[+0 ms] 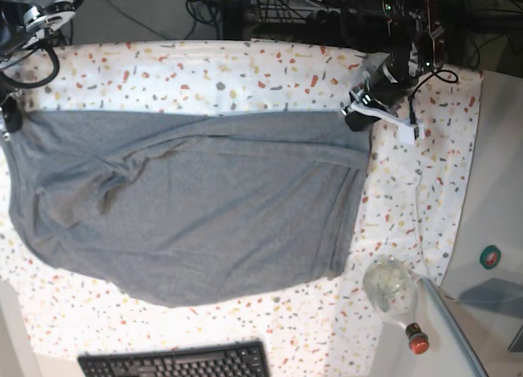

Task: Layout the t-shirt on the table in an organized manner, then fold the t-shirt properly
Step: 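Lift the shirt with both grippers and lay it out lengthwise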

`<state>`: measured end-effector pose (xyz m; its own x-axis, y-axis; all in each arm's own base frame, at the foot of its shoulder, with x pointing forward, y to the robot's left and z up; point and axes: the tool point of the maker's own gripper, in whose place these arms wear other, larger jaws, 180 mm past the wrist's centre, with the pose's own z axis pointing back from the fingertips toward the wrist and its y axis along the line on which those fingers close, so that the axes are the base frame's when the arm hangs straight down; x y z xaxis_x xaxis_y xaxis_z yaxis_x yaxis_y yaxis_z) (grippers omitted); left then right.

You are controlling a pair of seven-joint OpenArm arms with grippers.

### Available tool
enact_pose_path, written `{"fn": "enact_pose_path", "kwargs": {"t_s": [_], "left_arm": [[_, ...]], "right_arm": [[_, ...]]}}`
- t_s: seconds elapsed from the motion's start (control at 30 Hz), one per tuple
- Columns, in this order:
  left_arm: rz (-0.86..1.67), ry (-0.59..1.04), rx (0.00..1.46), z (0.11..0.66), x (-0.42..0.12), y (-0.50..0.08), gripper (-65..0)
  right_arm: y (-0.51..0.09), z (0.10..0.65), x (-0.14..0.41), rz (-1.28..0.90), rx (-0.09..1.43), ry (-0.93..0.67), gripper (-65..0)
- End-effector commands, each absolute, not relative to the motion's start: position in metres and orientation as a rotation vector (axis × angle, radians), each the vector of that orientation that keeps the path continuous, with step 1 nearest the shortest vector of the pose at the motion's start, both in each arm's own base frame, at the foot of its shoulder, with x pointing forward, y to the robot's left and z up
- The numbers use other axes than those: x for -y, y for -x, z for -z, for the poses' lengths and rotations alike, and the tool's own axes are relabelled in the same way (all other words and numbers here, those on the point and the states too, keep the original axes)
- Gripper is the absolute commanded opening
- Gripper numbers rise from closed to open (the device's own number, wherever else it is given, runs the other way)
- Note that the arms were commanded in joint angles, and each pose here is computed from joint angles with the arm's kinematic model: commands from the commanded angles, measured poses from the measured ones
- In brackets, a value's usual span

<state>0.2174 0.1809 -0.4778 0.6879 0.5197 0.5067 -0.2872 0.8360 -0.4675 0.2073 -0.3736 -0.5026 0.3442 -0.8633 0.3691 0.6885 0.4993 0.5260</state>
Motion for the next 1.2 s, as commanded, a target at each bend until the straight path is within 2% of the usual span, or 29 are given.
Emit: {"fn": "enact_pose_path", "kwargs": {"t_s": [0.0,0.1,0.27,0.47,0.63,0.77,0.87,1.03,1.1,1.17], "left_arm": [[-0.443,0.370,0.742,0.458,-0.185,-0.228,-65.0],[-0.409,0.291,0.810,0.424,-0.206,-0.228,-65.0],[-0.390,0.224,0.921,0.375,-0.227,-0.264,-65.0],[-0.301,0.324,0.961,0.310,-0.209,-0.350,-65.0],[-0.150,0.413,1.043,0.247,-0.163,-0.416,-65.0],[-0.156,0.492,1.123,0.199,-0.145,-0.467,-65.0],[-0.187,0.559,1.210,0.142,-0.144,-0.506,-65.0],[-0.193,0.692,1.437,0.015,-0.140,-0.528,-65.0],[-0.207,0.710,1.472,0.001,-0.145,-0.526,-65.0],[-0.204,0.742,1.475,0.003,-0.142,-0.520,-65.0]], "right_arm": [[-0.205,0.486,0.395,0.981,0.643,-0.263,-65.0],[-0.202,0.455,0.404,0.895,0.586,-0.234,-65.0],[-0.257,0.398,0.416,0.772,0.685,-0.191,-65.0],[-0.357,0.342,0.396,0.515,0.744,-0.199,-65.0],[-0.423,0.285,0.394,0.556,0.856,-0.248,-65.0],[-0.466,0.224,0.396,0.549,0.977,-0.281,-65.0],[-0.490,0.158,0.401,0.520,1.104,-0.288,-65.0],[-0.479,0.030,0.430,0.485,1.309,-0.238,-65.0],[-0.462,0.008,0.434,0.474,1.341,-0.192,-65.0],[-0.444,0.009,0.439,0.466,1.334,-0.119,-65.0]]}}
